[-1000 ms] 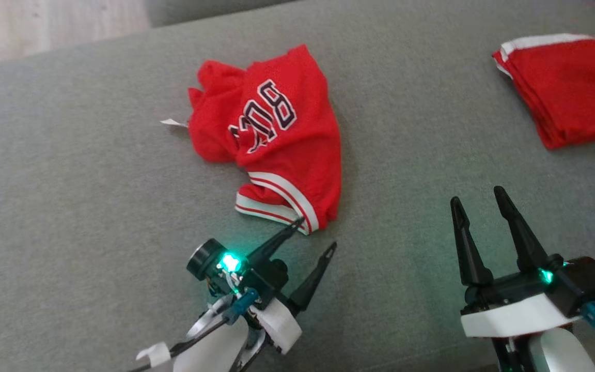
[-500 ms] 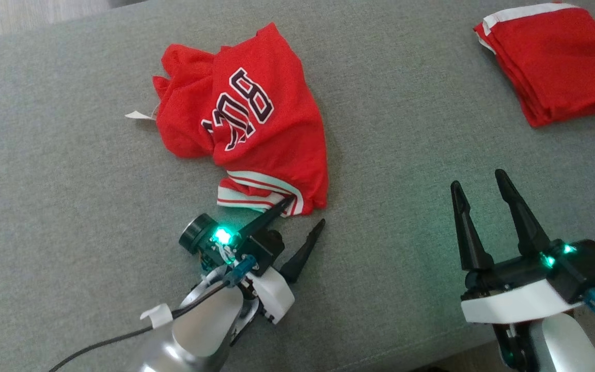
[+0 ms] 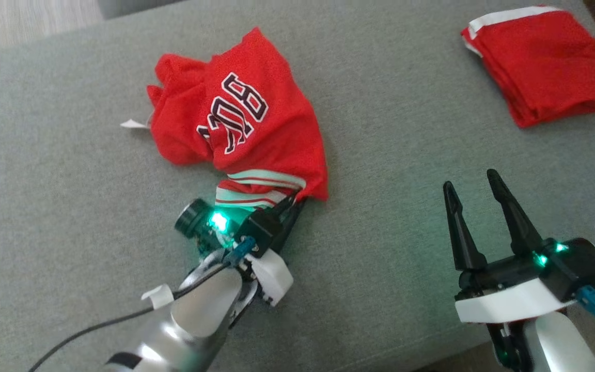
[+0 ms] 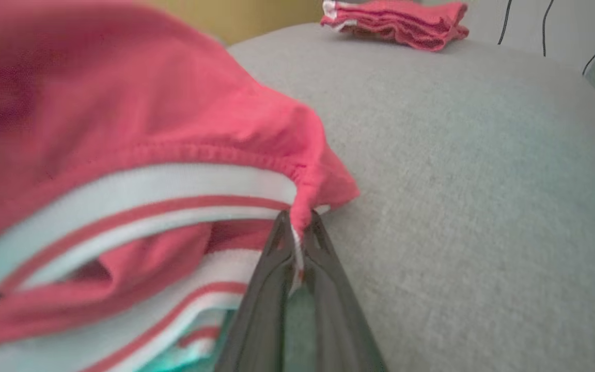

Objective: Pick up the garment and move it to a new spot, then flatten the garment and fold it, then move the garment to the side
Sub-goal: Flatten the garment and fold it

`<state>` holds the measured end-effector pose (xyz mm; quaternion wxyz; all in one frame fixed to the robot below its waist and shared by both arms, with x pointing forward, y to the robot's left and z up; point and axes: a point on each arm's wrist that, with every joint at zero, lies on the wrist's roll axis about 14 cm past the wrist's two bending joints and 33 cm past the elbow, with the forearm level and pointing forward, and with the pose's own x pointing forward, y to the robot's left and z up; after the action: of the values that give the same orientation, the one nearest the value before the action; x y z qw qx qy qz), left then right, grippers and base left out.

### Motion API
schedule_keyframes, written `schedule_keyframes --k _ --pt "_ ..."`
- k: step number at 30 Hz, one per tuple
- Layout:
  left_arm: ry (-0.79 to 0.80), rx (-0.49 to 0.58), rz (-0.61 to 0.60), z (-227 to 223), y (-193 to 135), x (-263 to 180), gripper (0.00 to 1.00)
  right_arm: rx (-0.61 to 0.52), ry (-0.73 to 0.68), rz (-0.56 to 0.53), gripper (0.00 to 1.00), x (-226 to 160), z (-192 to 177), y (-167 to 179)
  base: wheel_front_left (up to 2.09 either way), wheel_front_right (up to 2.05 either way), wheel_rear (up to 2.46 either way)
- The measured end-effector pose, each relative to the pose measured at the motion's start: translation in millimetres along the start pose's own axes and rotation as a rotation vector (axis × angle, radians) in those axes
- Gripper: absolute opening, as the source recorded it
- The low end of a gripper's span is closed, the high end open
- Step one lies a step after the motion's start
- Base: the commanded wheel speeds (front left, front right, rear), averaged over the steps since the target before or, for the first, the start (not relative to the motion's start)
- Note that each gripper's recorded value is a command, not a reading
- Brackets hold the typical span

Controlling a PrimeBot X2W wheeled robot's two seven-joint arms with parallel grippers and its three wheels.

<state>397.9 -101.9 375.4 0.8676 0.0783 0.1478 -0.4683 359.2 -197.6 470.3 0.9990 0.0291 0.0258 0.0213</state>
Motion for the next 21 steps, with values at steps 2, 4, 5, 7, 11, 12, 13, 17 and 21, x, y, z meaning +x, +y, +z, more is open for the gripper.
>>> schedule_keyframes --k 2,4,5,7,11,12,13,17,21 --pt "-0.052 0.033 -0.007 21.2 0.0 0.4 0.0 0.002 -0.015 -0.003 1.0 -3.0 4.7 0.0 0.0 0.0 0.0" --pt "-0.15 0.071 -0.02 60.0 -2.4 3.1 0.0 0.007 -0.034 -0.006 1.0 -6.4 10.6 0.6 0.0 0.0 0.0" --pt "-0.212 0.088 -0.025 85.3 -3.1 4.2 0.0 0.012 -0.044 -0.006 1.0 -8.5 13.5 1.8 0.0 0.0 0.0" --pt "-0.333 0.122 -0.035 137.1 -3.2 3.9 0.0 0.021 -0.061 -0.009 1.0 -13.8 18.2 3.9 0.0 0.0 0.0" --pt "-0.527 0.236 -0.029 232.5 3.5 -4.0 0.0 0.036 -0.071 -0.03 1.0 -29.9 20.1 2.4 0.0 0.0 0.0" --pt "-0.572 0.257 -0.015 255.5 8.1 -7.6 0.0 0.04 -0.073 -0.036 1.0 -32.9 20.3 1.6 0.0 0.0 0.0" --pt "-0.619 0.274 -0.003 279.1 12.6 -12.5 0.0 0.042 -0.075 -0.04 1.0 -35.3 20.9 1.1 0.0 0.0 0.0" --pt "-0.827 0.351 0.039 374.5 22.8 -49.6 0.0 0.047 -0.092 -0.052 1.0 -42.7 24.8 -0.5 0.0 0.0 0.0" --pt "-0.976 0.433 0.103 433.8 28.7 -93.6 0.0 0.053 -0.08 -0.062 1.0 -49.1 20.2 -3.0 0.0 0.0 0.0"
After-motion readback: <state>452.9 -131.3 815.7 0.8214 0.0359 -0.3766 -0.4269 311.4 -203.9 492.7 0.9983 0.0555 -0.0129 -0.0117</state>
